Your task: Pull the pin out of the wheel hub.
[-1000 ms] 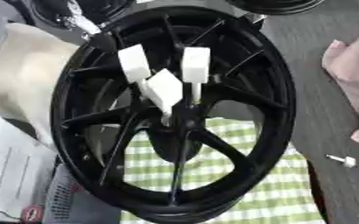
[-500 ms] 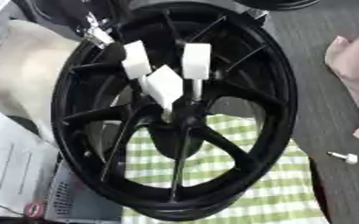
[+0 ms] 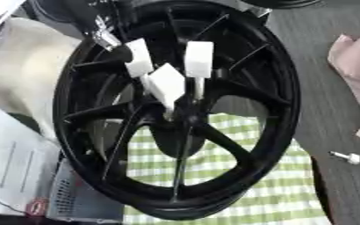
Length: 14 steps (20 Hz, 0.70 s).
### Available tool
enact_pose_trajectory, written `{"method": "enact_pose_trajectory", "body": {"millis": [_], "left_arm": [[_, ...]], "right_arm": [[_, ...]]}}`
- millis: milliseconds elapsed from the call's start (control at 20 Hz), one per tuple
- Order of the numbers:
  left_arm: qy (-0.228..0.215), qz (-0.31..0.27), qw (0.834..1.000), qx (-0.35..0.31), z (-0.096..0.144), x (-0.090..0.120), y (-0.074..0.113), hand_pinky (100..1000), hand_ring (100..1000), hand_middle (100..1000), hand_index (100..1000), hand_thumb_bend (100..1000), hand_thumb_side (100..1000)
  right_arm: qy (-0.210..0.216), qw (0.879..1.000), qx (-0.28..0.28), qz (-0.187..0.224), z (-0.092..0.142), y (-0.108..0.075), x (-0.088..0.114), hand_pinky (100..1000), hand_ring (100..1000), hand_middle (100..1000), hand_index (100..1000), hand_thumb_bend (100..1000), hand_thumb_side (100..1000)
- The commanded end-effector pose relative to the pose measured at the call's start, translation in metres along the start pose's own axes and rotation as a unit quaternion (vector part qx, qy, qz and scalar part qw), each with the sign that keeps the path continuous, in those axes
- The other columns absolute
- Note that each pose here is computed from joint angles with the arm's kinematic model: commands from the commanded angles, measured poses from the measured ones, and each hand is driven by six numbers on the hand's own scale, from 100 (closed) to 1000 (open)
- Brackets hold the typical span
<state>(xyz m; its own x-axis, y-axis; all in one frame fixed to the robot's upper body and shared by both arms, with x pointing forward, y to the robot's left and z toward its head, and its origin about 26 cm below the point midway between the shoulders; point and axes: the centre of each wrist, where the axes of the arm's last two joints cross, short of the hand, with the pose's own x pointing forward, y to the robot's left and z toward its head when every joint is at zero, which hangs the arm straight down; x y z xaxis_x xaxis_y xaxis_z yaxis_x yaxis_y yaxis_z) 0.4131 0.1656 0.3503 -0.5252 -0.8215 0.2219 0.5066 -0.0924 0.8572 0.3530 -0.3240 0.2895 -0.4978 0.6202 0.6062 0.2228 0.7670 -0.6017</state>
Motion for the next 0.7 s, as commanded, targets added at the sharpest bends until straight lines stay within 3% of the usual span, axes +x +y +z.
{"method": "enact_pose_trajectory", "body": {"millis": [50,700], "left_arm": [[0.015,0.004,1.0,0.001,0.007,0.004,0.009,841,824,727,822,761,469],[0.025,-0.023,0.999,0.018,0.017,0.022,0.008,845,833,741,833,756,486]], "right_arm": [[-0.009,1.0,-0.01,0.009,-0.003,-0.008,0.005,847,720,663,763,333,392],[0.014,0.999,-0.052,-0.003,0.003,-0.011,-0.002,846,710,653,755,322,396]]}}
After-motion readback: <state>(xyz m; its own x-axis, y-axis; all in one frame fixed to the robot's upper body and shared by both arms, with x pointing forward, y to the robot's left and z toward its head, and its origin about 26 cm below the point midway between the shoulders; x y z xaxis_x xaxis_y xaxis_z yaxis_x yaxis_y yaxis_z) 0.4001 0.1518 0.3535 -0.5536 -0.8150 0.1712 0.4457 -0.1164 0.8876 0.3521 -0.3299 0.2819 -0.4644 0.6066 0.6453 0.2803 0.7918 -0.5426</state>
